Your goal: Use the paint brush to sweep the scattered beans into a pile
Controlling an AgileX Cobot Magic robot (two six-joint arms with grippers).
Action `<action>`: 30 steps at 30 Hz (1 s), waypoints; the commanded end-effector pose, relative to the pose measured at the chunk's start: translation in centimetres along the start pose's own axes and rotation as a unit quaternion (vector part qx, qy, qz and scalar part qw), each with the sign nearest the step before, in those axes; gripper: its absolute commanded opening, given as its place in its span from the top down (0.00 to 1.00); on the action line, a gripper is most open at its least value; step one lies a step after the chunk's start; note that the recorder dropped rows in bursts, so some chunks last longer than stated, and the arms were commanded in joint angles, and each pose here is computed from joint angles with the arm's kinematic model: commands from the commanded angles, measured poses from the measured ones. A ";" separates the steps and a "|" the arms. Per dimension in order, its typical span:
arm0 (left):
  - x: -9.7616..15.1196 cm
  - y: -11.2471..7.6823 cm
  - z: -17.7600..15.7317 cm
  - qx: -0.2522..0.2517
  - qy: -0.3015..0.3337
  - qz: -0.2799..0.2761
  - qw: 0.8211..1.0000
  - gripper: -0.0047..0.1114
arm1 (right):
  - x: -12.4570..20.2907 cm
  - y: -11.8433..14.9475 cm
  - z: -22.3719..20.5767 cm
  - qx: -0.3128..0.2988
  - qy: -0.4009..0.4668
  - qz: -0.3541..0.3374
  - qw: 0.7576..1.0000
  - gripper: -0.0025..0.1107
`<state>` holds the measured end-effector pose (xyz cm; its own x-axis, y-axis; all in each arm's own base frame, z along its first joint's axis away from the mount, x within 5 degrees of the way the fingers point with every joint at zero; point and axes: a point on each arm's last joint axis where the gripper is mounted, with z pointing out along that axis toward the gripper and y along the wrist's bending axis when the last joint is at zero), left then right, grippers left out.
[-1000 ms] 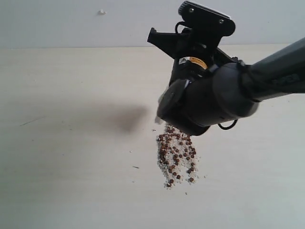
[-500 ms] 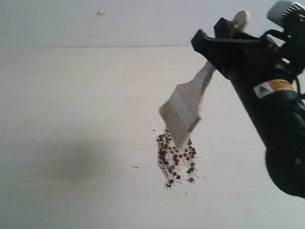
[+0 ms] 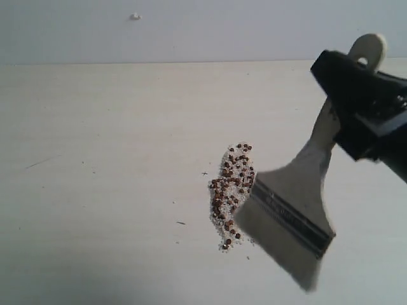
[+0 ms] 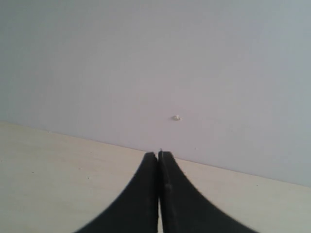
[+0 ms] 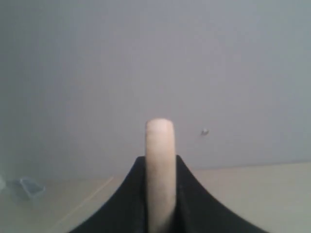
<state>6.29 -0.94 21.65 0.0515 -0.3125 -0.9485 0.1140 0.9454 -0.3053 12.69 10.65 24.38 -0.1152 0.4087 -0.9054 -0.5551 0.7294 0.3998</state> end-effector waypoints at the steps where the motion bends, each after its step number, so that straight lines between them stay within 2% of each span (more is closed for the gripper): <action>1: 0.1 0.0 0.0 0.003 -0.002 -0.003 1.000 0.96 | 1.0 0.5 -1.4 -0.031 0.104 -0.034 0.993 0.98; 7: 0.1 0.0 0.0 0.003 -0.002 -0.003 1.000 0.96 | 0.7 0.8 -4.0 -0.055 0.169 -0.089 0.980 0.98; 11: 0.1 0.0 0.0 0.003 -0.002 -0.003 1.000 0.96 | -1.1 1.0 -6.4 -0.078 0.128 -0.100 0.984 0.98; 19: 0.1 0.0 0.0 0.003 -0.002 -0.003 1.000 0.96 | -3.0 0.8 -11.0 -0.110 0.053 -0.070 0.990 0.98; 24: 0.1 0.0 0.0 0.003 -0.002 -0.003 1.000 0.96 | -3.3 0.7 -11.8 -0.118 0.031 -0.065 0.990 0.98; 30: 0.1 0.0 0.0 0.001 -0.002 -0.003 1.000 0.96 | -3.1 0.7 -11.8 -0.116 0.043 -0.066 0.990 0.98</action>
<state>6.29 -0.94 21.65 0.0515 -0.3125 -0.9485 0.1140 0.9454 -0.3053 3.00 3.43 25.88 -0.0904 0.2578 -0.9620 -0.7449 0.6236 0.2372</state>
